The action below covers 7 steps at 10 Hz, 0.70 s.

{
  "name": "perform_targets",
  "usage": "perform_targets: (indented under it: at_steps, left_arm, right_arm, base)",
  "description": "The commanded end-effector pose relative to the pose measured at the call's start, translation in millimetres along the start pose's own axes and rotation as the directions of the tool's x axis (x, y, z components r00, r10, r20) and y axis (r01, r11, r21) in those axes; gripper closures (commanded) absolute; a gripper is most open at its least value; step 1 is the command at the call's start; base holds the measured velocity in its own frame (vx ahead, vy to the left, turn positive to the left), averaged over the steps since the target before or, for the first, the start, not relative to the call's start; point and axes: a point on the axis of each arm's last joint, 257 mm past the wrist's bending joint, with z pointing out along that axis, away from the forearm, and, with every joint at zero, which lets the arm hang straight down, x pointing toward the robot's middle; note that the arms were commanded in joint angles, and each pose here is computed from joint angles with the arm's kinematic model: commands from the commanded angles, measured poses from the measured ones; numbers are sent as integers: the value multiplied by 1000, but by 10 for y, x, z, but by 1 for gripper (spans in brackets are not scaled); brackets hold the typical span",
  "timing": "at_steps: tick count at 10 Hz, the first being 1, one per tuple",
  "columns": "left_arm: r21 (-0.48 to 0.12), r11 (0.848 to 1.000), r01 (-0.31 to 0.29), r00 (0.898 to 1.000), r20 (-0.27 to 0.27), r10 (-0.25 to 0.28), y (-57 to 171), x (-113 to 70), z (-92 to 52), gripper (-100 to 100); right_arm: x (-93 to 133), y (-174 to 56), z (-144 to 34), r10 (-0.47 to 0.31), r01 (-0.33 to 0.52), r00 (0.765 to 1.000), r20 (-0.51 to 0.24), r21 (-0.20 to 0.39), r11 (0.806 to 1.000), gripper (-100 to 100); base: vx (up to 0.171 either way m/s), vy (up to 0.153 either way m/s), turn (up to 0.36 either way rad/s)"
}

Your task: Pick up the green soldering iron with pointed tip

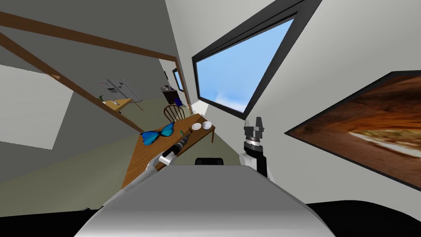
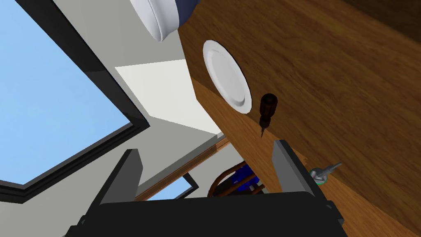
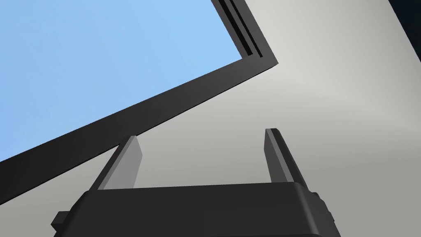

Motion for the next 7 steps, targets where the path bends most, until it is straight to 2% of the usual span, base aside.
perform_targets:
  at_steps: [1,2,3,4,5,6,7]
  left_arm:
    - [-82,997,-16,1000,-25,14,315,10,-11,-100]
    - [-145,989,-33,999,-45,27,553,-9,-38,-100]
    - [-161,986,-33,999,-41,27,630,-31,-52,-100]
    - [-232,971,-52,998,-56,40,906,-84,-108,-100]
    - [-232,971,-52,998,-56,40,906,-84,-108,-100]
    - [-300,951,-71,996,-69,53,1172,-158,-182,-100]
    - [-300,951,-71,996,-69,53,1172,-158,-182,-100]
  right_arm:
    - [0,0,0,0,0,1000,0,0,1000,0]
    - [0,0,0,0,0,1000,0,0,1000,0]
    - [0,0,0,0,0,1000,0,0,1000,0]
    - [0,0,0,0,0,1000,0,0,1000,0]
    - [0,0,0,0,0,1000,0,0,1000,0]
    - [0,0,0,0,0,1000,0,0,1000,0]
    - [0,0,0,0,0,1000,0,0,1000,0]
  base:
    - [3,7,-252]
    - [9,13,-349]
    - [9,19,-141]
    - [12,10,-292]
    - [9,14,-100]
    - [13,11,-198]
    - [12,13,-119]
